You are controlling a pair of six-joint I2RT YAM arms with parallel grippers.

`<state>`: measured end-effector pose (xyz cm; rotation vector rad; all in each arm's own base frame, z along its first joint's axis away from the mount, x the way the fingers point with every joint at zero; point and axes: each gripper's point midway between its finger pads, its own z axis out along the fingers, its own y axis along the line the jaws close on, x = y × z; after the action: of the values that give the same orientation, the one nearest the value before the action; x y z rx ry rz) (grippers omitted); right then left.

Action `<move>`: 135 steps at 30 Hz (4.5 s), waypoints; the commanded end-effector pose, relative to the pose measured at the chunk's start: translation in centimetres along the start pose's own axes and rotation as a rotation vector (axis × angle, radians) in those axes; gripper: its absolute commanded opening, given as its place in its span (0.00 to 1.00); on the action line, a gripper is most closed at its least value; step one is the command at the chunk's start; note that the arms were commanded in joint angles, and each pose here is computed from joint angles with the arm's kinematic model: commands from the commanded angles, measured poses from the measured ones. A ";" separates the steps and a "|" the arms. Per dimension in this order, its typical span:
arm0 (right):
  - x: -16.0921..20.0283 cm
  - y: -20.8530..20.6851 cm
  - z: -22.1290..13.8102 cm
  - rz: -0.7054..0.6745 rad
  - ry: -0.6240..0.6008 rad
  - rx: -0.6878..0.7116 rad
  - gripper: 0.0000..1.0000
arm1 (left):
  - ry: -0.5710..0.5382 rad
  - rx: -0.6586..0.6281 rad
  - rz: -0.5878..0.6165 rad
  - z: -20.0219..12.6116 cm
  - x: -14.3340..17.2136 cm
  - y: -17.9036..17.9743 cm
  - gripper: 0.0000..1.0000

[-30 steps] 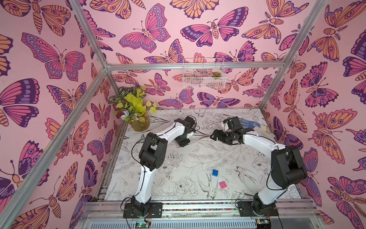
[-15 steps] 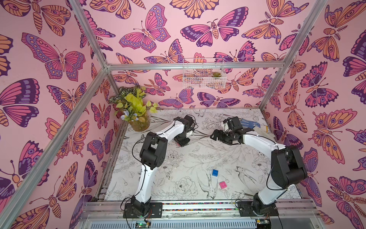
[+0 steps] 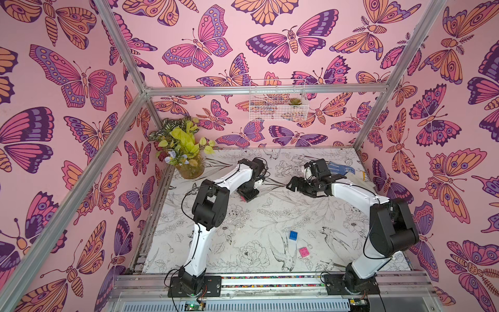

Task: Assemble the letter v with lego
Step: Assemble the lego brick with the lego brick, then adjust the lego brick at the center of the board.

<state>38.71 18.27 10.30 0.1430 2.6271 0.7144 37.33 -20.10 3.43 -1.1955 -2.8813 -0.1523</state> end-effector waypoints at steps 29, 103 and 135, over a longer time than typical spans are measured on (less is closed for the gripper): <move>-0.5 0.6 0.5 -0.012 -0.001 -0.007 0.96 | 0.088 0.047 0.024 2.1 0.8 -2.5 0.51; 0.1 1.1 0.4 -0.029 0.010 0.003 0.96 | -0.148 -0.019 0.265 -2.6 -1.8 -4.0 0.53; 0.6 1.0 1.0 -0.029 0.024 0.005 0.96 | -0.190 -0.036 0.241 -3.4 -1.3 -3.5 0.46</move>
<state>38.54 20.59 10.64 0.0702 2.6160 0.7774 34.65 -24.50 4.20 -1.6567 -2.7902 -0.0692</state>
